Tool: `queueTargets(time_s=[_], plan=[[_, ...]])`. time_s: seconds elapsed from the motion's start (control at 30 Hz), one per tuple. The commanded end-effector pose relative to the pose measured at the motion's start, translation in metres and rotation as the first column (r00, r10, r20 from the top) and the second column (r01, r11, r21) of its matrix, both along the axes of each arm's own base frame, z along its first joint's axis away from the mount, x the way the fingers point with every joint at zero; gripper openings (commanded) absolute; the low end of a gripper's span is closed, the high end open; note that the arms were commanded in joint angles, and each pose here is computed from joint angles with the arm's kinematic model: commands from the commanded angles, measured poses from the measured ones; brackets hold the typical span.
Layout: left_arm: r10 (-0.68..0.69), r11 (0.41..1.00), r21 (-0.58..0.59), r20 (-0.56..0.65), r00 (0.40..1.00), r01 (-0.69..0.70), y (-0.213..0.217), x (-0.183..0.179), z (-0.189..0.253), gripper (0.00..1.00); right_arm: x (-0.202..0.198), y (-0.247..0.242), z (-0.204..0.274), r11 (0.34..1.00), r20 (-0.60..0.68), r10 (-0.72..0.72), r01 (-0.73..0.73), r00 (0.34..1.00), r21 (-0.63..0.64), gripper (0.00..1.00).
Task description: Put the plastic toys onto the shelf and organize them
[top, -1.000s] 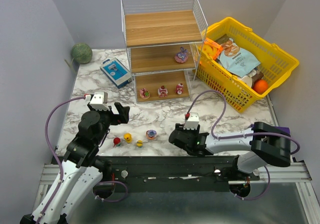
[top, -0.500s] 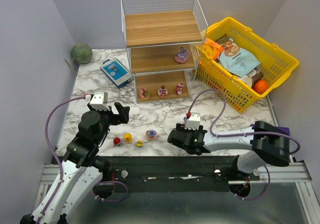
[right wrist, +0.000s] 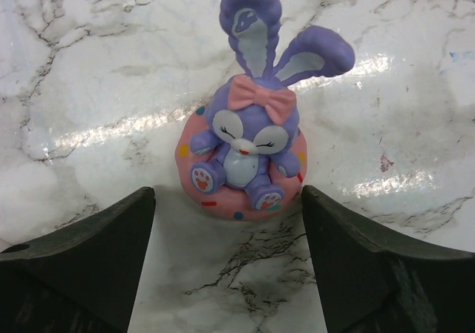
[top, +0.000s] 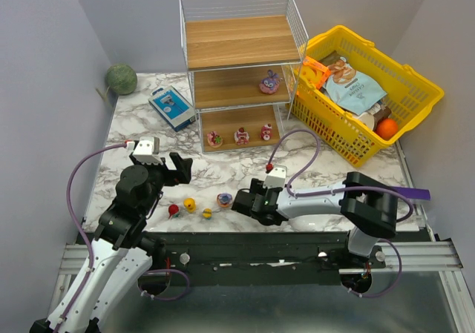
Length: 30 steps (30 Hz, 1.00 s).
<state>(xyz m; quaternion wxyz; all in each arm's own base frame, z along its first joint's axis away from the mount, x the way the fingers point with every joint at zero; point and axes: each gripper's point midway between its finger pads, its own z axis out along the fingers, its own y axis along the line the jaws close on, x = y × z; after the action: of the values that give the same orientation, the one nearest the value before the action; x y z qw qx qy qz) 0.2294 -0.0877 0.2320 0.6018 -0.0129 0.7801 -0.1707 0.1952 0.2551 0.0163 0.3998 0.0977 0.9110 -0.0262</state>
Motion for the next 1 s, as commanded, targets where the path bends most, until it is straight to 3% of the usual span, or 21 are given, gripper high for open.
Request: queueTargets(time_s=[0.0, 0.4, 0.7, 0.77, 0.97], plan=[[-0.022, 1.0, -0.011, 0.026, 0.999, 0.022, -0.002, -0.003, 0.01, 0.99, -0.01, -0.034, -0.031, 0.991, -0.05, -0.103, 0.098, 0.993, -0.095, 0.88], [-0.02, 1.0, -0.009, 0.022, 1.0, 0.02, -0.002, -0.002, 0.009, 0.99, 0.006, -0.036, -0.034, 0.992, 0.001, -0.1, 0.1, 0.995, -0.079, 0.8], [-0.02, 1.0, -0.01, 0.023, 1.0, 0.02, -0.002, -0.002, 0.009, 0.99, 0.011, -0.03, -0.029, 0.996, 0.018, -0.046, 0.048, 0.999, -0.078, 0.52], [-0.022, 1.0, -0.008, 0.022, 1.0, 0.022, -0.003, -0.002, 0.009, 0.99, 0.013, -0.029, -0.019, 0.998, 0.036, -0.026, 0.028, 0.999, -0.061, 0.44], [-0.021, 1.0, -0.01, 0.026, 0.999, 0.021, -0.002, -0.002, 0.01, 0.99, 0.025, -0.011, 0.042, 0.994, 0.115, 0.107, -0.105, 0.988, -0.027, 0.34]])
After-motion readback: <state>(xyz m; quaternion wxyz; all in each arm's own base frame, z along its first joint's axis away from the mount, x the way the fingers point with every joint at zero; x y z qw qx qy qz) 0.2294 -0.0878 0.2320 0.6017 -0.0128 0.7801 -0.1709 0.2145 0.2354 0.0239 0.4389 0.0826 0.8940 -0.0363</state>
